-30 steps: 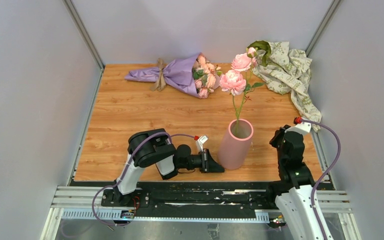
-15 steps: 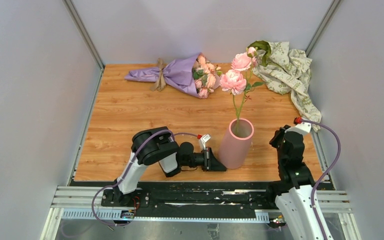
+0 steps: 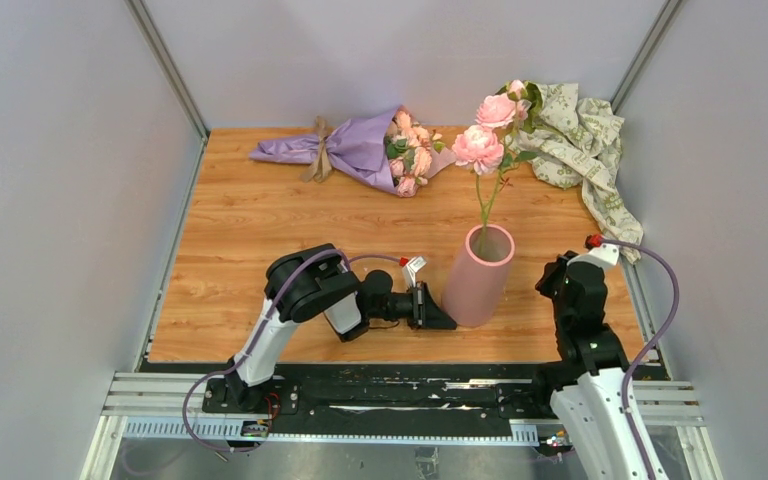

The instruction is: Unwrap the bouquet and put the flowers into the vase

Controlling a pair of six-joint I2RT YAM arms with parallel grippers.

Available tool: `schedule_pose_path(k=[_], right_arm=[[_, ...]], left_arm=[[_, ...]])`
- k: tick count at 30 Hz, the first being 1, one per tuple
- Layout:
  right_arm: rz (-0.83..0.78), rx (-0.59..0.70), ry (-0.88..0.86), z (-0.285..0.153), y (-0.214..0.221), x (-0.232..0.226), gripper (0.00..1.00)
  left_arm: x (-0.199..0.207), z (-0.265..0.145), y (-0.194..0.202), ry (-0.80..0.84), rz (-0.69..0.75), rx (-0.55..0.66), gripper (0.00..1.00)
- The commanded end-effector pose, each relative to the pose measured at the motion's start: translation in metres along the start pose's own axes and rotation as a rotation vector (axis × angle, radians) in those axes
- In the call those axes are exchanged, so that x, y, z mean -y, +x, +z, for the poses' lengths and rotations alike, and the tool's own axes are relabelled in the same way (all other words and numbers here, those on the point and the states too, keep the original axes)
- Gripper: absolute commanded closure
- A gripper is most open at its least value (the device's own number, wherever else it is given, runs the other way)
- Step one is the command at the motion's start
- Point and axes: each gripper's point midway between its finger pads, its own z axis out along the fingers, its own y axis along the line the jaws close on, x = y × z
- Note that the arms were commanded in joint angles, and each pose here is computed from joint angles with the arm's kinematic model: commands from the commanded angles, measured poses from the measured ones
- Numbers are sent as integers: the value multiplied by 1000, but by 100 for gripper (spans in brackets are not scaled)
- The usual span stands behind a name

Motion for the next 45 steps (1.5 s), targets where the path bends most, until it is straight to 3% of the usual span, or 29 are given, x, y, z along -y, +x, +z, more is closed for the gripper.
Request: schedule_pose_path(k=[1,25,37,45], right_arm=[[48,-54,-16,10,16,-5,100],[138,-234,26,41,76,6,100],[182,-249,-6,38,78,7,100],[234,-277,-62,16,86,-1,100]], left_arm=[[-7,6,-21,-5,19,38,100],[-28,29,-69,-24,-16,74,100],[-34,53,-104,-60,10,94,100],[-22,41,-109,-19,48,111,100]])
